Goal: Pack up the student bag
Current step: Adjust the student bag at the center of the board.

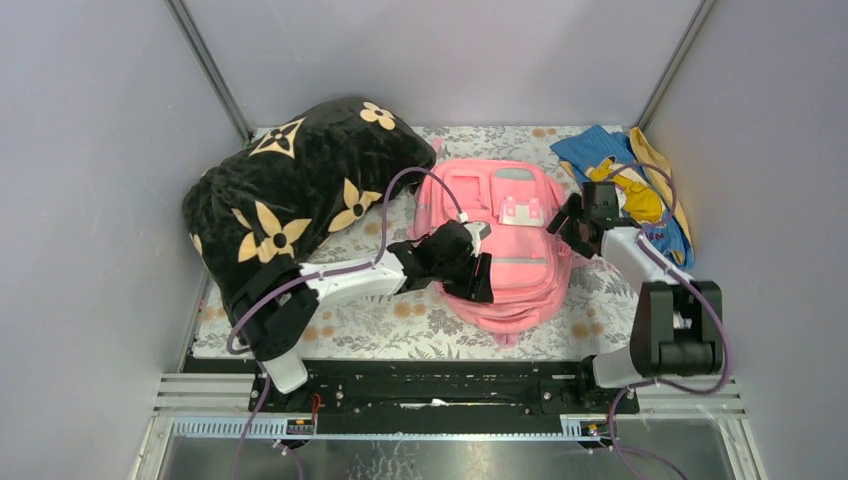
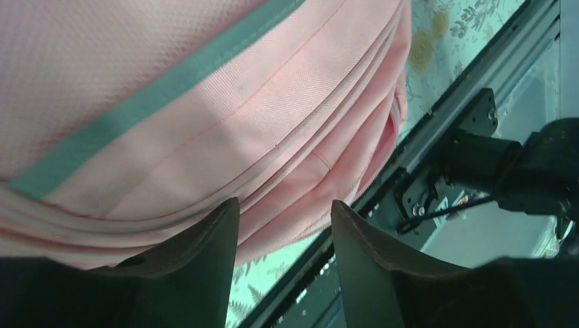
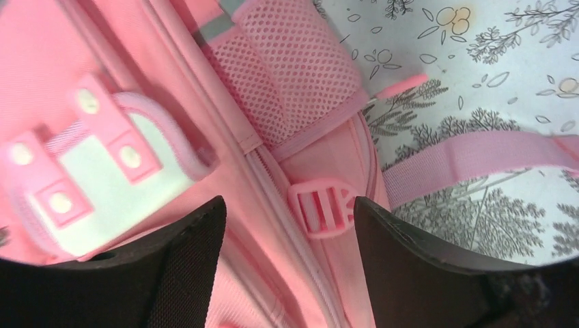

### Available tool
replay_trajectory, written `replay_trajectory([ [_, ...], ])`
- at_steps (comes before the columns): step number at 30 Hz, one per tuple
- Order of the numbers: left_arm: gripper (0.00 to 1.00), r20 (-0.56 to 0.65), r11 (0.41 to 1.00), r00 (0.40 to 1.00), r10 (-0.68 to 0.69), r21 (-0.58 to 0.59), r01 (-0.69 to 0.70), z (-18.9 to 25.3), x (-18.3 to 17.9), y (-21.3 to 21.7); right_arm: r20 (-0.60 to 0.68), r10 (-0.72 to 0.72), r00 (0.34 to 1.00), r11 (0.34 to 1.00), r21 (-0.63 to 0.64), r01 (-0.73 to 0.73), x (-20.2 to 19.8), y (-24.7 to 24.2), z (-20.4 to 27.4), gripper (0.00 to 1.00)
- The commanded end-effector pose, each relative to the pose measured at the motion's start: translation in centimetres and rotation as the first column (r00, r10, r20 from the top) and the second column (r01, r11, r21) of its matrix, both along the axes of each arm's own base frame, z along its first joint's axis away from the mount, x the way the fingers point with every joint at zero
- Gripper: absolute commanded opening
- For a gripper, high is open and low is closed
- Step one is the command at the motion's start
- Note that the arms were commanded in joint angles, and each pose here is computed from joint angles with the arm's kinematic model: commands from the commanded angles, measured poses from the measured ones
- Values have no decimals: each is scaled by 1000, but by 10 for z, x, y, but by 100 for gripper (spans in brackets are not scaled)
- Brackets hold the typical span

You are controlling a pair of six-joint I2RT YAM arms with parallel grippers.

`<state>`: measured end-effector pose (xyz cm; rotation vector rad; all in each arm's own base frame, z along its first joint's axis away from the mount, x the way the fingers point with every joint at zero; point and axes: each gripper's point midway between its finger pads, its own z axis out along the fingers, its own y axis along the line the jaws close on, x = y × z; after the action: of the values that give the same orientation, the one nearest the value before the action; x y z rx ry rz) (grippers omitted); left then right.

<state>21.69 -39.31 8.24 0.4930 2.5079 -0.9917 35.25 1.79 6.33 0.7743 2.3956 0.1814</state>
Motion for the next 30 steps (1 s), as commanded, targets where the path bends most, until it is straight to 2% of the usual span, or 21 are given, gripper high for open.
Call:
replay_trajectory([
  [1, 59, 46, 998, 997, -67, 15, 66, 47, 9, 21, 151, 22, 988, 1000, 13, -24, -9, 6, 58, 76],
  [5, 60, 174, 1000, 985, 6, -7, -5, 86, 69, 46, 278, 85, 957, 988, 104, -118, -17, 29, 108, 76],
  [8, 61, 303, 996, 949, 83, 11, -91, 102, 107, 74, 291, 120, 949, 980, 118, -160, -27, 36, 123, 76],
  [11, 61, 489, 993, 868, 80, 35, -111, 106, 128, 86, 271, 158, 949, 948, 229, -223, -41, 58, 111, 75],
  [13, 58, 611, 987, 790, 51, 92, -134, 103, 140, 99, 235, 180, 955, 937, 255, -239, -52, 67, 97, 74],
  [15, 55, 672, 983, 740, 15, 124, -134, 98, 145, 105, 191, 197, 962, 934, 263, -243, -63, 71, 84, 74],
  [19, 55, 688, 965, 677, -262, 198, 173, 81, 109, 89, 154, 226, 962, 923, 283, -262, -82, 78, 72, 74],
  [22, 56, 741, 903, 536, -404, 230, 363, 69, 78, 85, 119, 245, 962, 924, 272, -269, -91, 80, 63, 74],
  [26, 57, 805, 814, 325, -496, 302, 497, 66, 56, 82, 94, 254, 963, 924, 269, -271, -96, 79, 55, 74],
  [28, 56, 789, 772, 276, -549, 352, 530, 64, 63, 76, 86, 256, 963, 925, 269, -270, -97, 79, 52, 74],
  [30, 54, 760, 741, 272, -590, 377, 556, 57, 70, 71, 88, 257, 962, 922, 275, -272, -96, 80, 52, 74],
])
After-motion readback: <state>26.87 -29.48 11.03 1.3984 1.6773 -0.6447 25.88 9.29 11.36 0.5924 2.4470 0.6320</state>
